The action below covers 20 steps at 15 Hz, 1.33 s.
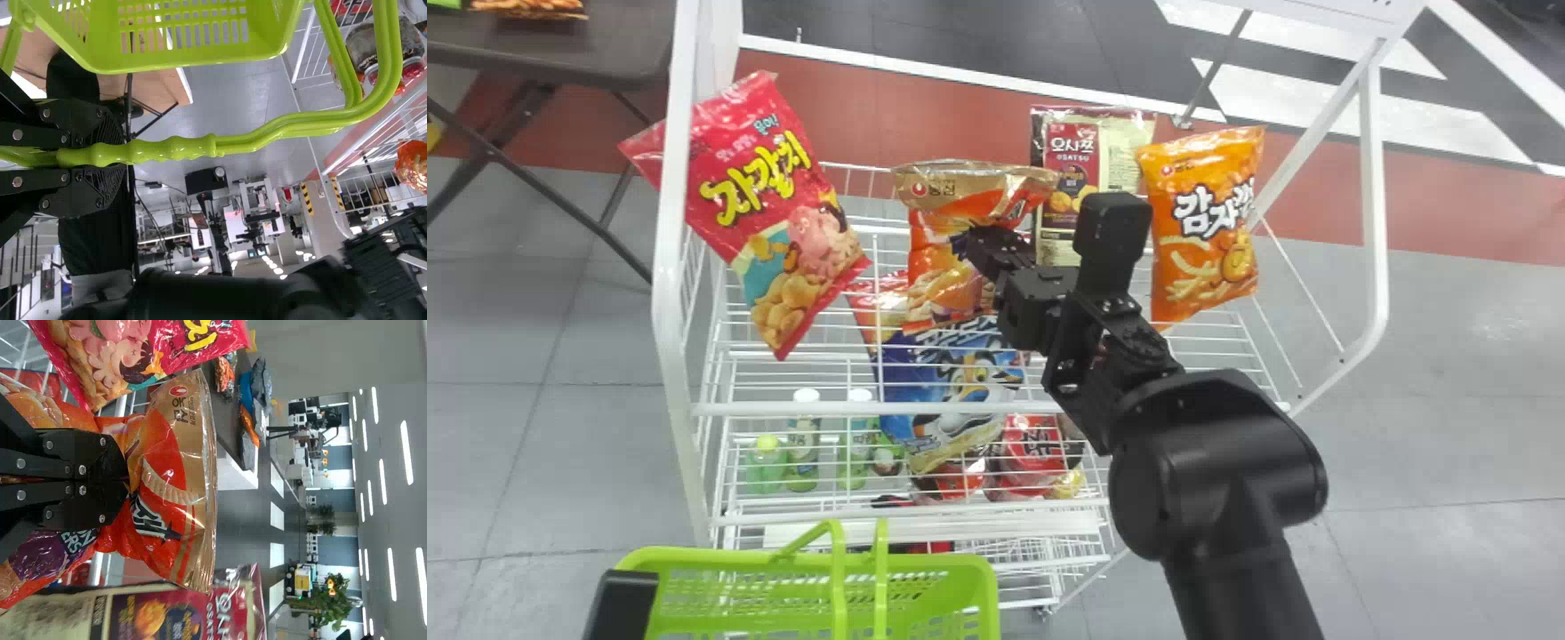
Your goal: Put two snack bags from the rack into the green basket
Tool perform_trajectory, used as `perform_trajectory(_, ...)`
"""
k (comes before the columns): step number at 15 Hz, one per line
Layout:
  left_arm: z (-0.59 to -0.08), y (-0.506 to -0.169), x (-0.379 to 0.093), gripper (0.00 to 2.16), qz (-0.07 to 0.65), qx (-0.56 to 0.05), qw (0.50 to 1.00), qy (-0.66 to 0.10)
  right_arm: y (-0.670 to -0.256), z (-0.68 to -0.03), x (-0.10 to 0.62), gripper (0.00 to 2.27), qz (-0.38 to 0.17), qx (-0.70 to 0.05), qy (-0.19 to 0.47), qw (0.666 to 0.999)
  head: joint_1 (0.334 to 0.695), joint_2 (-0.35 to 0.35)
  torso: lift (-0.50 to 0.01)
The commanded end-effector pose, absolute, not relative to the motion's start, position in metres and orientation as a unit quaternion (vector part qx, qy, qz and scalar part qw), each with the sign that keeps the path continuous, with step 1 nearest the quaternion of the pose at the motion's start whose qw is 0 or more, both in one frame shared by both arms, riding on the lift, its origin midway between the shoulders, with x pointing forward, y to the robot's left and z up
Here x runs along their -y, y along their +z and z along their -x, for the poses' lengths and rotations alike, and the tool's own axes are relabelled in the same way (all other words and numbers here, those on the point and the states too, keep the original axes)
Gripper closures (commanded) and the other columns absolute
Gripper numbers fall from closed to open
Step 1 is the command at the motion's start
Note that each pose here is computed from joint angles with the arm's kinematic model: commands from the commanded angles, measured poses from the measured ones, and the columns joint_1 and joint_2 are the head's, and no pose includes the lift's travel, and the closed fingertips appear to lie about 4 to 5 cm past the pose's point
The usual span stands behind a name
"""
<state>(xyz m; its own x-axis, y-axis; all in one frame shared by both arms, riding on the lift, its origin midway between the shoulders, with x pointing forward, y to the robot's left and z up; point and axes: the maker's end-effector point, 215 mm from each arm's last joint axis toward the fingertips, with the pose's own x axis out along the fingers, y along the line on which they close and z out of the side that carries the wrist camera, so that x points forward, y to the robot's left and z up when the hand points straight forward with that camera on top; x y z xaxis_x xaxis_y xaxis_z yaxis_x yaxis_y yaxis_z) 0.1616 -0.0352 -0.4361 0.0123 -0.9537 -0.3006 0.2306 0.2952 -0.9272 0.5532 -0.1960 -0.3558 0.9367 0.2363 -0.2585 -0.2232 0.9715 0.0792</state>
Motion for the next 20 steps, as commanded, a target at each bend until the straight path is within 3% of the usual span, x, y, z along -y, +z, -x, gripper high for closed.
perform_trajectory(1, -0.163, -0.434, 0.036, 2.14, 0.351, -0.512, 0.62, -0.48, -0.344, -0.526, 0.204, 2.11, -0.049, -0.134, 0.124, 0.982, 0.695, -0.35, -0.007)
perform_trajectory(4, -0.167, -0.431, 0.036, 2.14, 0.35, -0.504, 0.625, -0.482, -0.342, -0.477, 0.207, 2.11, -0.069, -0.169, 0.134, 0.974, 0.695, -0.35, -0.007)
perform_trajectory(12, -0.174, -0.426, 0.041, 2.14, 0.352, -0.493, 0.635, -0.48, -0.421, -0.326, 0.186, 2.11, -0.078, -0.396, 0.165, 0.9, 0.695, -0.35, -0.007)
perform_trajectory(20, -0.174, -0.425, 0.047, 2.14, 0.349, -0.491, 0.638, -0.479, -0.489, -0.247, 0.121, 2.11, -0.063, -0.495, 0.208, 0.841, 0.695, -0.35, -0.007)
